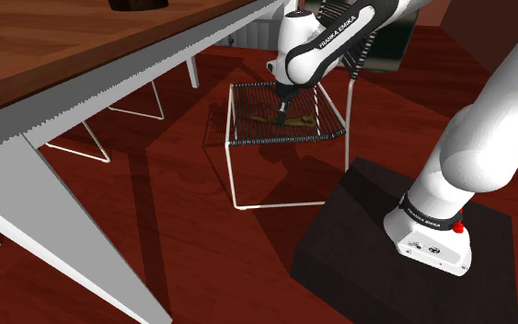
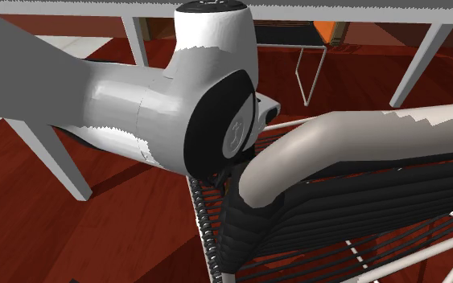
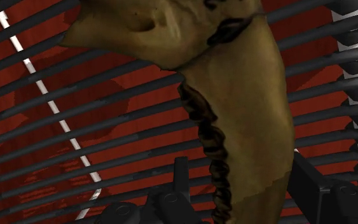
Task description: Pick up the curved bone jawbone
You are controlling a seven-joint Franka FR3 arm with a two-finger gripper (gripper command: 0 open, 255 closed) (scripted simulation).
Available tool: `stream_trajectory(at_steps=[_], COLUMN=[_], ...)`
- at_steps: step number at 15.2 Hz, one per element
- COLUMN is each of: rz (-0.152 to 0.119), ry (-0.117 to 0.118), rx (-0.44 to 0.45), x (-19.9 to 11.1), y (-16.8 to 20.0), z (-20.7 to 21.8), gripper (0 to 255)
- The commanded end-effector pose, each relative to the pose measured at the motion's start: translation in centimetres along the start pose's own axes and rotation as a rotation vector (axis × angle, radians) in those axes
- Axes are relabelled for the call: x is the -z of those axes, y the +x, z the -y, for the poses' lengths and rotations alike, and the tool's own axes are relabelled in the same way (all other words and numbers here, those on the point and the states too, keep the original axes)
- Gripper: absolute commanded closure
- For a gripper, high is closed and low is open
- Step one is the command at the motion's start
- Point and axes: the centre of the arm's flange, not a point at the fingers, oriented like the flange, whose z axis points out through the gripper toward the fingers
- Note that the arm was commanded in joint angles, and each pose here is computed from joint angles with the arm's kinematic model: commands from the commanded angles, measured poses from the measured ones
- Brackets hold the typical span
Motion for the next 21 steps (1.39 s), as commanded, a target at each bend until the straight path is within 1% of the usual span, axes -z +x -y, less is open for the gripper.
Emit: stream_trajectory(at_steps=[1,4,19,21], rz=[0.002,0.002,0.002,0.002], ry=[0.001,0.001,0.001,0.001], rx=[0.000,0.000,0.000,0.000], x=[-0.1,0.0,7.8,7.9], y=[0.0,-0.2,0.5,0.5], z=[0.0,-0.1,-0.9,-0.9], gripper=[255,255,255,255])
